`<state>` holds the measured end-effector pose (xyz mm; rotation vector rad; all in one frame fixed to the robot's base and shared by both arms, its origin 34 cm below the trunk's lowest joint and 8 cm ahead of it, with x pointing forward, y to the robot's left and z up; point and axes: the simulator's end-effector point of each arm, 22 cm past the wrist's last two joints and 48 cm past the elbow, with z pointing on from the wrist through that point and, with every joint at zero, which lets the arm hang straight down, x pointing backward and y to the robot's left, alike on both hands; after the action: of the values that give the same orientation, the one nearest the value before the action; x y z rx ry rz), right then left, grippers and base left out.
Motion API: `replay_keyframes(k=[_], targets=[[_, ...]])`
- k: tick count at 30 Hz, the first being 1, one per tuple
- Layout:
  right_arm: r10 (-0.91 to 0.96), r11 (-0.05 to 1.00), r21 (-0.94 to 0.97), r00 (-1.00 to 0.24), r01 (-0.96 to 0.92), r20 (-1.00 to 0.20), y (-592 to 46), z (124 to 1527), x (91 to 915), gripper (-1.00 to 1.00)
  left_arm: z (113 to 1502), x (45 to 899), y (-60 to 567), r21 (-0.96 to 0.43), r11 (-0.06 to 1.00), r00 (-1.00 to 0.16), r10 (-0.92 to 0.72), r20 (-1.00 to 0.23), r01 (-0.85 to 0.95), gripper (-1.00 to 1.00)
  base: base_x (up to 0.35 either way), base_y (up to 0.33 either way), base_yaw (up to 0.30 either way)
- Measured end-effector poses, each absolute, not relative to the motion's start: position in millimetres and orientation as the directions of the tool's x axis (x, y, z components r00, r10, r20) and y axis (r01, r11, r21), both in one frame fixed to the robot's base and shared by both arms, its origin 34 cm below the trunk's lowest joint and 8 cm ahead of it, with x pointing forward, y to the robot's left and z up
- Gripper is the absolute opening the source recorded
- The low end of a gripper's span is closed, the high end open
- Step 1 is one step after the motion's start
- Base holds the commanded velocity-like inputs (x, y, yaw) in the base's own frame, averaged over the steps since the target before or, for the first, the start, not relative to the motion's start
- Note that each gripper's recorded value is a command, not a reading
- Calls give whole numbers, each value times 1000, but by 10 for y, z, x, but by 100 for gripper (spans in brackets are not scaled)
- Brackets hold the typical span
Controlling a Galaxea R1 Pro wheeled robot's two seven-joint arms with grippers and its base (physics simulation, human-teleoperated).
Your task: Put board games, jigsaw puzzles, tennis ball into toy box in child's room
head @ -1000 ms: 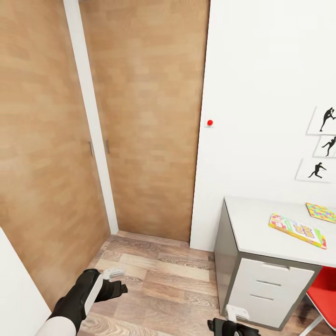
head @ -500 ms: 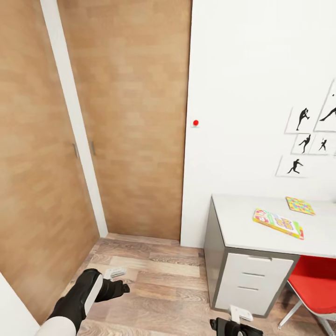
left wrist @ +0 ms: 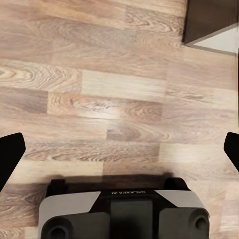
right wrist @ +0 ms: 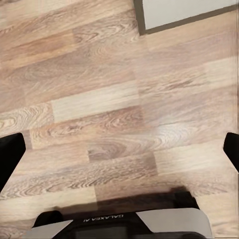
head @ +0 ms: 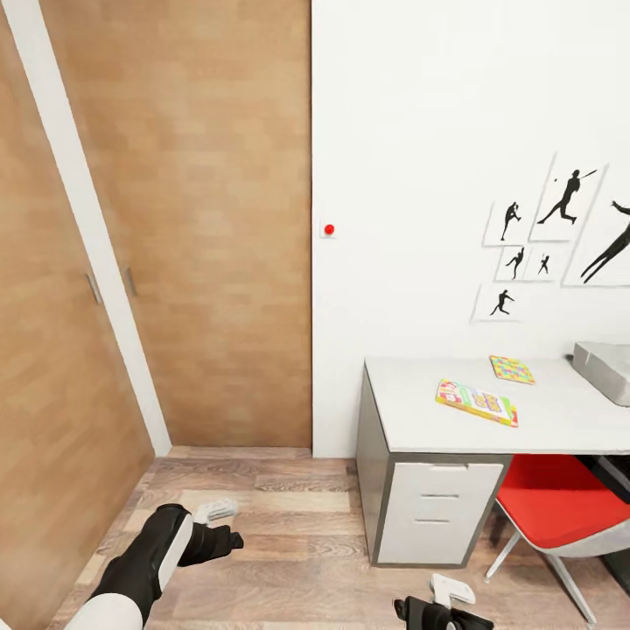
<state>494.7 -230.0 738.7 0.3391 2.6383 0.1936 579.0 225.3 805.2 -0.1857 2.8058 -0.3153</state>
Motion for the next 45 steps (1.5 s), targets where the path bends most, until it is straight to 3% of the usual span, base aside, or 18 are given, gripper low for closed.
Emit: replay_keyframes(k=[20,45], targets=[[322,945,198,-850,261,-416,-2449,7408,4838,100,8094,5715,2197,-261,962,-947,-161,-277,-87,100,0,0,-255],[461,888,205,-801,412,-383,-2865,7296,4668,100,8450,5748,2092,-583,812,-942,-177,-284,23,100,0,0,-256]])
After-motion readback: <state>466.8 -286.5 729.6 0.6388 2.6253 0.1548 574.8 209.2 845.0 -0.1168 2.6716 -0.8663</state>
